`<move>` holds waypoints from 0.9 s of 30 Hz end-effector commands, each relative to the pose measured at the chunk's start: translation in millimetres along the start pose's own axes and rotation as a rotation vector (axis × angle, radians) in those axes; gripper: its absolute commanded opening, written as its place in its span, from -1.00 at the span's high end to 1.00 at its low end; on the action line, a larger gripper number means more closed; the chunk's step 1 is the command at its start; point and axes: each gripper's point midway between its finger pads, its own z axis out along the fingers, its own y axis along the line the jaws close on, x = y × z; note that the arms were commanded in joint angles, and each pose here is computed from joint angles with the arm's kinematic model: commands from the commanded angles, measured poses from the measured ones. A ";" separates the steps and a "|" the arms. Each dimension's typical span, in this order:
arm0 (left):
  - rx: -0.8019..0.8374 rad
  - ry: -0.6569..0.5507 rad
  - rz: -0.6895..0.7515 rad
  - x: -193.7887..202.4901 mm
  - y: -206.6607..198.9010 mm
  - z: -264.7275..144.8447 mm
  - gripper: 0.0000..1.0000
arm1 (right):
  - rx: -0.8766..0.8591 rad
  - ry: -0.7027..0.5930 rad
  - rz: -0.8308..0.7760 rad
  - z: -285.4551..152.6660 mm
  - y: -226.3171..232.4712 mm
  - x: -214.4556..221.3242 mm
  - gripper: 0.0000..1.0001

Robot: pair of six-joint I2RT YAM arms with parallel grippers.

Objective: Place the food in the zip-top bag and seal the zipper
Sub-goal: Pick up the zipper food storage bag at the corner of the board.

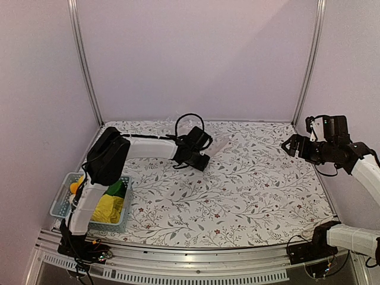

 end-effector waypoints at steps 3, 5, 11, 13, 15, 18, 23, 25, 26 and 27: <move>0.086 0.053 -0.090 20.1 -12.3 -35.8 1.00 | 0.006 0.025 0.069 2.5 -0.6 8.5 -0.97; 0.121 0.036 -0.133 17.2 -15.6 -49.9 1.00 | -0.012 0.026 0.111 3.2 3.8 8.5 -0.97; 0.274 -0.050 -0.232 1.4 -30.1 -103.8 1.00 | -0.054 0.026 0.247 6.7 15.8 10.8 -0.97; 0.318 -0.073 -0.254 -5.8 -33.8 -123.0 1.00 | -0.066 0.030 0.300 7.6 20.2 11.0 -0.97; 0.362 -0.090 -0.278 -11.6 -37.1 -140.6 1.00 | -0.091 0.028 0.335 7.5 28.4 10.0 -0.96; 0.463 -0.114 -0.314 -19.7 -48.4 -165.1 1.00 | -0.171 0.018 0.377 6.1 50.3 5.3 -0.96; 0.618 -0.132 -0.394 -24.1 -65.4 -193.6 1.00 | -0.290 -0.001 0.424 3.8 89.9 -3.3 -0.82; 0.675 -0.157 -0.421 -27.2 -70.7 -203.3 1.00 | -0.295 0.000 0.418 5.2 99.7 -6.9 -0.72; 0.700 -0.169 -0.429 -28.6 -73.3 -208.1 1.00 | -0.297 0.000 0.408 6.2 104.5 -8.6 -0.69; 0.721 -0.175 -0.433 -28.6 -75.8 -212.1 1.00 | -0.290 0.000 0.402 9.7 106.4 -10.1 -0.65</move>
